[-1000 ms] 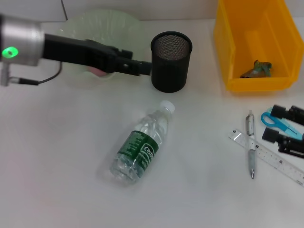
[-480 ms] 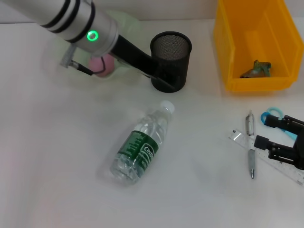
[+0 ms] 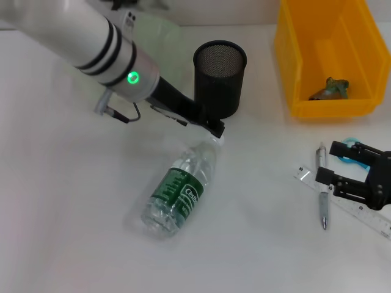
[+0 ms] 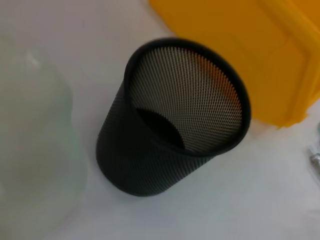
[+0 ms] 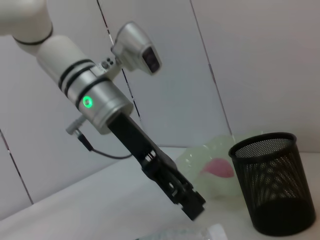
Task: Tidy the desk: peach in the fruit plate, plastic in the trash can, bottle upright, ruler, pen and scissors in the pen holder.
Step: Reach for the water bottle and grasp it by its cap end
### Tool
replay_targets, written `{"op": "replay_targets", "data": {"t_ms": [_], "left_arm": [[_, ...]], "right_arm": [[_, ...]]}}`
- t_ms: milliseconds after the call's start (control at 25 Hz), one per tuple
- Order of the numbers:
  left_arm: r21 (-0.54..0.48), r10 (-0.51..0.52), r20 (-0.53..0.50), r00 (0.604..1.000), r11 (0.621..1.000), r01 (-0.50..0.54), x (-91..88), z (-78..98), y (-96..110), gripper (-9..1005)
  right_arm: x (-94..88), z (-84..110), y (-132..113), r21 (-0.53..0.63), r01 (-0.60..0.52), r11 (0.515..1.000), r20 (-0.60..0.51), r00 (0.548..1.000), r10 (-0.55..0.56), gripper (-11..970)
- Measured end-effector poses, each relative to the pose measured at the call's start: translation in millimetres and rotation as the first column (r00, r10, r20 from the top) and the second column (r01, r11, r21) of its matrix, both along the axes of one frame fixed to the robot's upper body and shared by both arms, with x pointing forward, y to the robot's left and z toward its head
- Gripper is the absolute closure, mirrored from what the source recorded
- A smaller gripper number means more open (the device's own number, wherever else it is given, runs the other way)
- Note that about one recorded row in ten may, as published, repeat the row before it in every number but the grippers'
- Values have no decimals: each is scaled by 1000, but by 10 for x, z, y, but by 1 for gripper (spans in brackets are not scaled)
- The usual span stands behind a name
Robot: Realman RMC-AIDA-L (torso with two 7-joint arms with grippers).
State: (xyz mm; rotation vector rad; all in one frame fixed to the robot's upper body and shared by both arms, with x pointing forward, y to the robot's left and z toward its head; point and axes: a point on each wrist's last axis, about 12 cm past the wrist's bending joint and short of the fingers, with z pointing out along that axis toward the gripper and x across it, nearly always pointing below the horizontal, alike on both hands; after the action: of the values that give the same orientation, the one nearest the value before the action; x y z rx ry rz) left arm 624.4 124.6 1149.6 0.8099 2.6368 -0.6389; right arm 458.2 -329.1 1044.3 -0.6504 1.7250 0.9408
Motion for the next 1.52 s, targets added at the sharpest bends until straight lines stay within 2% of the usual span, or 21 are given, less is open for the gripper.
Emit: {"op": "replay_targets", "data": {"t_ms": [120, 520, 1120, 1320, 1520], "left_arm": [[15, -6, 6, 1000, 1000, 6, -26, -142, -70, 266], [29, -35, 24, 999, 999, 34, -92, -270, -158, 284], [67, -54, 45, 998, 996, 51, -126, -388, -188, 310], [74, -69, 50, 996, 995, 65, -136, -393, -196, 489], [87, -110, 69, 991, 991, 104, -180, -386, -240, 544]], "right_arm": [[53, -1, 55, 6, -5, 1000, 2, 1000, 5, 196], [144, -21, 200, 26, -21, 999, 4, 1000, 21, 194], [154, -39, 225, 31, -5, 1000, 1, 1000, 5, 195], [160, -39, 244, 34, -7, 999, 2, 1000, 7, 194], [144, -50, 240, 36, -3, 999, -2, 1000, 3, 195]]}}
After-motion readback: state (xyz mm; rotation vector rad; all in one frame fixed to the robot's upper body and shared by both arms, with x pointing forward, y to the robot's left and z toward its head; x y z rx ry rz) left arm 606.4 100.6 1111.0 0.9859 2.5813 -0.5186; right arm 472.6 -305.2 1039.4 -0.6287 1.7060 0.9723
